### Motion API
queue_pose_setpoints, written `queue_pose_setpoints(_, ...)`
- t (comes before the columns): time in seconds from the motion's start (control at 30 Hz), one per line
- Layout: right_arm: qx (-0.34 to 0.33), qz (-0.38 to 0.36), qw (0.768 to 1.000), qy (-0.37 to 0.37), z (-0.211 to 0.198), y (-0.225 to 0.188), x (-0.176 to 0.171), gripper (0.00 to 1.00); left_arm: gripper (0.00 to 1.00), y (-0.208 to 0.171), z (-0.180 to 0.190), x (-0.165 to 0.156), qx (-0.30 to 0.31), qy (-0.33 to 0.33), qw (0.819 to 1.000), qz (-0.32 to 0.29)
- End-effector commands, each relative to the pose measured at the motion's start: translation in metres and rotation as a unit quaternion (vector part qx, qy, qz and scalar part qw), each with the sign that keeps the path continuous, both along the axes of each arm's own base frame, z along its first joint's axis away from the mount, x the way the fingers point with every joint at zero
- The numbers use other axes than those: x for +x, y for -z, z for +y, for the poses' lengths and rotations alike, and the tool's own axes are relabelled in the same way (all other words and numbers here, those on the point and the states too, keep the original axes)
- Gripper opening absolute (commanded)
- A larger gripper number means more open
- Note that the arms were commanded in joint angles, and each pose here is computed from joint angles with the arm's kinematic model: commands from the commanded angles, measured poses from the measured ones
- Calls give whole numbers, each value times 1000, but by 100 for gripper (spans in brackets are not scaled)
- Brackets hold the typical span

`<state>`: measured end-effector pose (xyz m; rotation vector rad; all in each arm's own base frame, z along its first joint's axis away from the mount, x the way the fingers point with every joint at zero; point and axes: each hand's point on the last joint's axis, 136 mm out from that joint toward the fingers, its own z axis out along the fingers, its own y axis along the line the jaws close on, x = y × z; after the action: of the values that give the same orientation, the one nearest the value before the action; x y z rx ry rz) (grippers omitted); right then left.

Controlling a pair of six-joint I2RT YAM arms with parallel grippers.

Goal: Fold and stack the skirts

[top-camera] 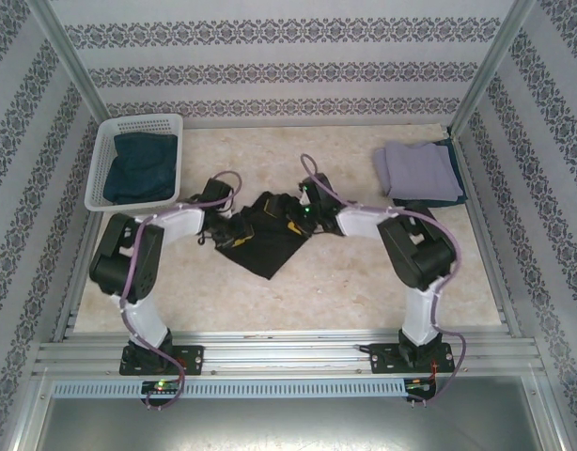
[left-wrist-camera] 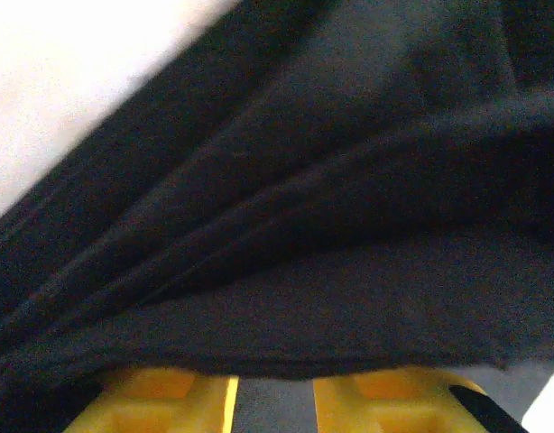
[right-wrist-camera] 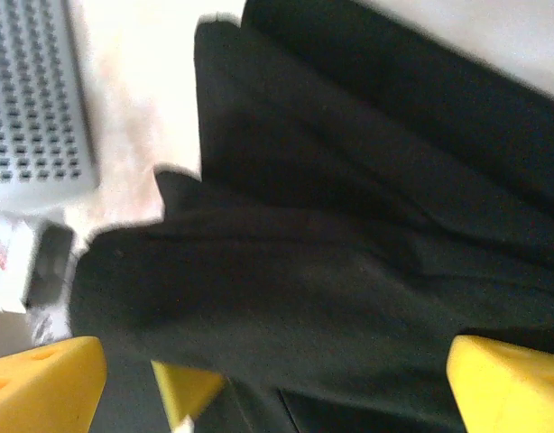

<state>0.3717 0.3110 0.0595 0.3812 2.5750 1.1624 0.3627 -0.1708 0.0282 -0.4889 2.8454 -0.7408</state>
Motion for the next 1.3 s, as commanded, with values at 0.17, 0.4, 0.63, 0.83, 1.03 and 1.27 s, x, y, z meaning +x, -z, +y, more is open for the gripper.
queue_pose_setpoints(0.17, -148, -137, 976, 80, -59, -44, -7, 98, 35, -38, 7, 34, 64, 69, 995, -35)
queue_pose_setpoints(0.4, -123, -181, 963, -160, -57, -45, 4, 74, 36, -51, -21, -6, -3, 39, 999, -20)
queue_pose_setpoints(0.63, -137, -69, 964, -218, -54, 2, 21, 85, 37, -25, -20, -22, -15, -14, 1000, -4)
queue_pose_setpoints(0.83, -81, 15, 977, -197, -46, 15, 16, 97, 35, 19, -4, -41, 30, -21, 998, 53)
queue_pose_setpoints(1.03, -117, 68, 975, -176, -57, 35, -1, 90, 35, 35, 4, -54, 46, -18, 996, 73)
queue_pose_setpoints(1.27, -19, 82, 970, -227, -17, 22, -29, 67, 34, 39, 3, -52, 43, -14, 996, 75)
